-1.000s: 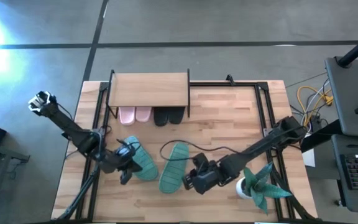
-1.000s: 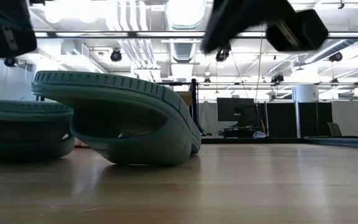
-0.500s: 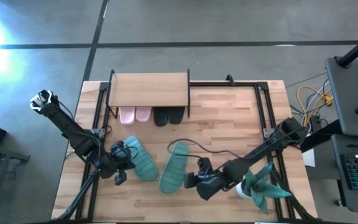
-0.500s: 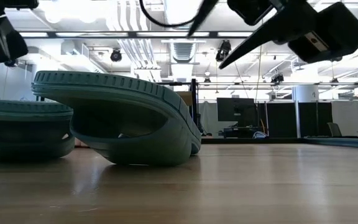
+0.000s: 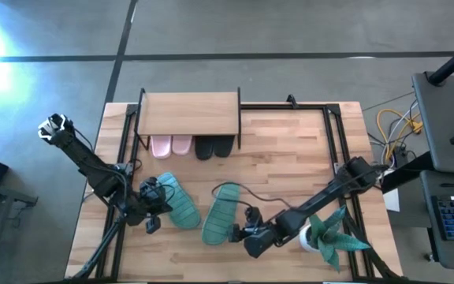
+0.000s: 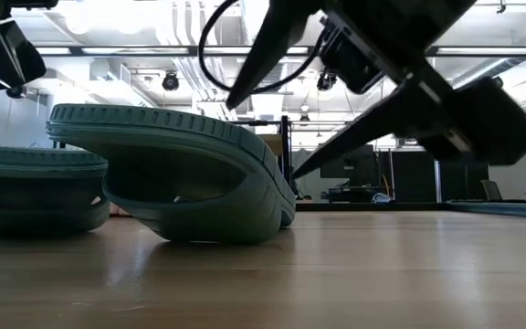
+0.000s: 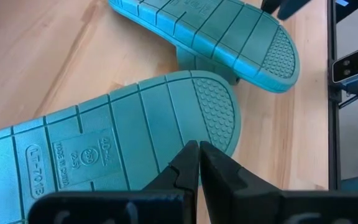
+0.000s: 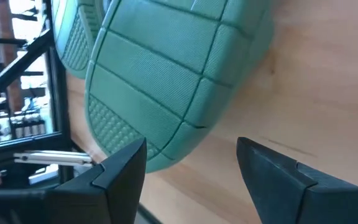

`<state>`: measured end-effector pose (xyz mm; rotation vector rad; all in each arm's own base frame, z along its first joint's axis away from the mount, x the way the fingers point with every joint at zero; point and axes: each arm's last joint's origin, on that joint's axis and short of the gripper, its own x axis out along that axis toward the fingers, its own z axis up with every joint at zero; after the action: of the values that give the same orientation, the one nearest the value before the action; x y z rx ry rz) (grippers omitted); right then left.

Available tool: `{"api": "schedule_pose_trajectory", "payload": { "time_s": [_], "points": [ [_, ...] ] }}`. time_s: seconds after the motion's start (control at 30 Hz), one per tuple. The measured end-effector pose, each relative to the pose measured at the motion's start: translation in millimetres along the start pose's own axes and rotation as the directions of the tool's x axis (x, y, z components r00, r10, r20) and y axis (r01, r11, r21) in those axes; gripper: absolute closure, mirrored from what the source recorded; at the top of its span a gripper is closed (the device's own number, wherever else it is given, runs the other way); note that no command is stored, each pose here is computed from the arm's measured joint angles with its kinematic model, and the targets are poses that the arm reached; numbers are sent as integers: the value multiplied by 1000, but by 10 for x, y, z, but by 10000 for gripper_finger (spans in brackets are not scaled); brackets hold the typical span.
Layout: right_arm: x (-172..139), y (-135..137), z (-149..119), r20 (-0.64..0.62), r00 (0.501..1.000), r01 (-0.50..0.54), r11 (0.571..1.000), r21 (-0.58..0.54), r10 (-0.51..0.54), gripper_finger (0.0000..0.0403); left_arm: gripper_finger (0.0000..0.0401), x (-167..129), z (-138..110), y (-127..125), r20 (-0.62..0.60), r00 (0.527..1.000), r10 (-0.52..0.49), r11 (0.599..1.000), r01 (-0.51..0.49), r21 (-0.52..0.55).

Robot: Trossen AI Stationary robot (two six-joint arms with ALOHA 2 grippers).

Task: Pick and place slides into the shelf
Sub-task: Put the right green slide on the shelf

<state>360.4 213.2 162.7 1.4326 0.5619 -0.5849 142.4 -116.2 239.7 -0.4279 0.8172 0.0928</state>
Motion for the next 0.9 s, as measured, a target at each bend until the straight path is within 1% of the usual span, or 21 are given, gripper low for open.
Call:
{"api": "schedule_pose_trajectory", "payload": {
  "time_s": [0.13,0.3,0.63,0.9],
  "points": [
    [78,-30,-18,11,1000,-15,1000,6,15,160,401,-6,1,2,0,1000,-3,1000,3,-1],
    [107,-22,16,82,996,-45,999,1,45,165,401,-12,1,0,-9,1000,-12,1000,12,-3],
    [185,8,110,98,994,-54,999,9,53,179,401,-12,-6,-5,-35,999,-29,1000,29,-6],
    [439,-41,119,82,991,-115,992,55,110,182,401,-13,-6,-5,-36,999,-30,1000,30,-5]
  ]
}}
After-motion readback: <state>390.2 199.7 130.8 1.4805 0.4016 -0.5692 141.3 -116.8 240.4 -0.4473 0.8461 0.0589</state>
